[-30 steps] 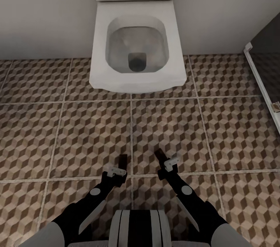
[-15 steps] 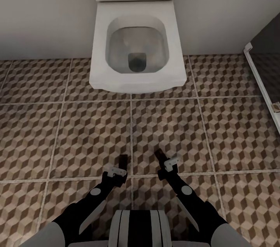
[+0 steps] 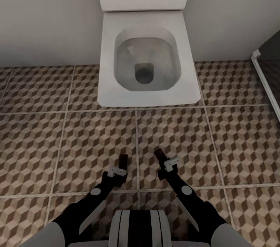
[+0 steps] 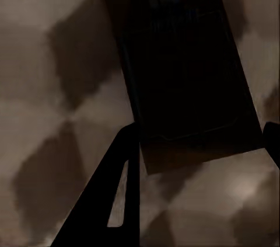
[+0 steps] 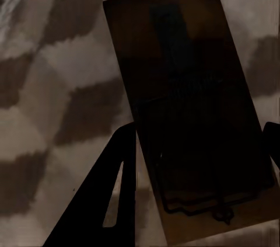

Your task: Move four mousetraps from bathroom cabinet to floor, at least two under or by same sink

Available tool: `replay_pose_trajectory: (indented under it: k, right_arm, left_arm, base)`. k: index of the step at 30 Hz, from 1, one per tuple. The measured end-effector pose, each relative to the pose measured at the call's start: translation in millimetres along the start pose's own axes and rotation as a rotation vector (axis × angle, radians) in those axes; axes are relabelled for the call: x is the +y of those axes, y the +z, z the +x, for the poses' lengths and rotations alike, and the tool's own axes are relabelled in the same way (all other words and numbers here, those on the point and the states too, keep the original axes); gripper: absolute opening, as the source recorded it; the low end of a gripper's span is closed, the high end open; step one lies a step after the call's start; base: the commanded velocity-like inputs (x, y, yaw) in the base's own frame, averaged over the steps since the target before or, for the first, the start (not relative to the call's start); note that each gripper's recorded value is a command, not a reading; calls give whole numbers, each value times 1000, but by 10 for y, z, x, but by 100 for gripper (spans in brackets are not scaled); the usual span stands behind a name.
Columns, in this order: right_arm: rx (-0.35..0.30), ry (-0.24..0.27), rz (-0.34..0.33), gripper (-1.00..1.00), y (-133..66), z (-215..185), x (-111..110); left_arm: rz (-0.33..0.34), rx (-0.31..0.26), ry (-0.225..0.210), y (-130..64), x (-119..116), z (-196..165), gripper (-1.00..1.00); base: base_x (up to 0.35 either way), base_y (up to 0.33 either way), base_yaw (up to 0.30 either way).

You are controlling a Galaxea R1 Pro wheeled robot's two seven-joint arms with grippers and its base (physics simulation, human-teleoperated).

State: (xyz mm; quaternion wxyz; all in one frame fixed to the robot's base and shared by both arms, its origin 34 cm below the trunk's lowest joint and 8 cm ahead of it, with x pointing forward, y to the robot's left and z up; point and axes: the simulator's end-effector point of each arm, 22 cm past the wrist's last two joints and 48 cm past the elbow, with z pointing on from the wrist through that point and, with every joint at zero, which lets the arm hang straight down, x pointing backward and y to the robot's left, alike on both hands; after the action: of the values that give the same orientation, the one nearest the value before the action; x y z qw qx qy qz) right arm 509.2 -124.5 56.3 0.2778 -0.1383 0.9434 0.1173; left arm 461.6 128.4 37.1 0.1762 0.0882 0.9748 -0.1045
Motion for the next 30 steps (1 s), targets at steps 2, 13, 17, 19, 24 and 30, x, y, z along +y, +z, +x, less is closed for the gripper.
replay_pose_trajectory:
  k: [2,13,17,19,24,30]
  right_arm:
    - [1,0,0,-100,0,3,-1]
    - [1,1,0,-100,1,4,5]
    - [1,1,0,-100,1,4,5]
    - [1,1,0,-100,1,5,5]
    - [1,1,-1,-100,2,5,6]
    - [4,0,-1,-100,1,18,9]
  left_arm:
    - [0,1,0,1,1,3,-100]
    - [-1,2,1,1,4,11,-100]
    - [-1,3,1,2,3,14,-100]
    - [-1,3,0,3,0,15,-100]
    - [3,3,-2,5,-29,15,-100]
    - [6,3,-4,9,-59,11,-100]
  base:
    - [138,66,0]
    - [93,10,0]
    - [150,0,0]
    - [112,0,0]
    - [85,0,0]
    - [48,0,0]
